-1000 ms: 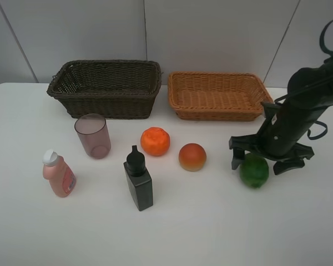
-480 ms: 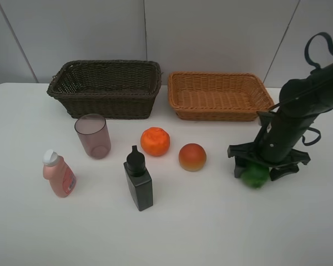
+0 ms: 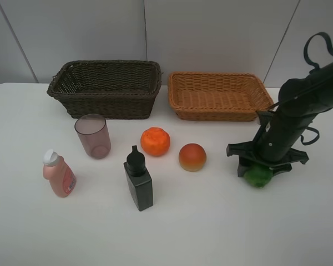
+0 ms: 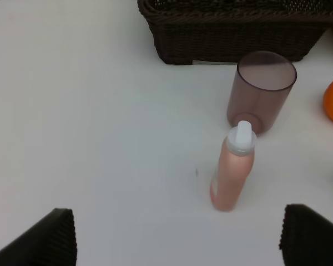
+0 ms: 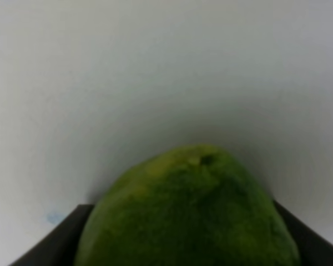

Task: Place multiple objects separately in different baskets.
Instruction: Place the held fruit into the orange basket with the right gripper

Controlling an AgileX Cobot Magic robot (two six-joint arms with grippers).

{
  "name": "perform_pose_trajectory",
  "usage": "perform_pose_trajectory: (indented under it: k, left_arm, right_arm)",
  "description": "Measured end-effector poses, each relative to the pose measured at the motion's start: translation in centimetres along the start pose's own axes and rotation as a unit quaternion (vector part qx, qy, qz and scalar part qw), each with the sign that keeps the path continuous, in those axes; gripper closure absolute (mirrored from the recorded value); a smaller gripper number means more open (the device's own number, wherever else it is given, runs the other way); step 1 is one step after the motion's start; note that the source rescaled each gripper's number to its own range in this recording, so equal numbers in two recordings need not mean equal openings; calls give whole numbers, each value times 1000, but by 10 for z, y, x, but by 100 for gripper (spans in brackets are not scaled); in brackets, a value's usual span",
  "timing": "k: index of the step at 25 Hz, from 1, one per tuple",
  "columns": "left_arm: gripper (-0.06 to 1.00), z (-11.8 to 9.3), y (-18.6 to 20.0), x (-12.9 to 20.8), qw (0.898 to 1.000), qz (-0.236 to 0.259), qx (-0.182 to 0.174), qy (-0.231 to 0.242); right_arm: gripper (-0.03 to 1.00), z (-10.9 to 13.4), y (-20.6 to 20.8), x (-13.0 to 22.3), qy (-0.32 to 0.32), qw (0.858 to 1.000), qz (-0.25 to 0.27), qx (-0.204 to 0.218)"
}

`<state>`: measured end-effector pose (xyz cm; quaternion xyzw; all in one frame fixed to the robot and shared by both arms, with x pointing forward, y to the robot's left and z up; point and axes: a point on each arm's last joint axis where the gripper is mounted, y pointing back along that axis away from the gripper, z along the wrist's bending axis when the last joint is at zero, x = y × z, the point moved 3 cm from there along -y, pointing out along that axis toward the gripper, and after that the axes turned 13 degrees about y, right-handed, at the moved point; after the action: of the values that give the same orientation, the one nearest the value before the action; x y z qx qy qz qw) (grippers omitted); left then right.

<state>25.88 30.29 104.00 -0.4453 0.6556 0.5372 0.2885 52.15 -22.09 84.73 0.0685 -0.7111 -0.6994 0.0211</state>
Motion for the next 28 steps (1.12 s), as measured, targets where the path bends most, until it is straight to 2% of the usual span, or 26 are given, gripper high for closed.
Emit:
perform_pose_trajectory:
  k: [13,16,20,28]
  left_arm:
    - [-2,0,0,0,1000,0,0,0]
    - [-2,0,0,0,1000,0,0,0]
    - [-2,0,0,0,1000,0,0,0]
    - [-2,0,0,0,1000,0,0,0]
  right_arm:
    - [59,0,1,-1,-1,1000,1,0]
    - [59,5,7,-3,7,1000,21,5]
    - [59,13,32,-20,37,998,36,20]
    - [59,31,92,-80,87,996,6,33]
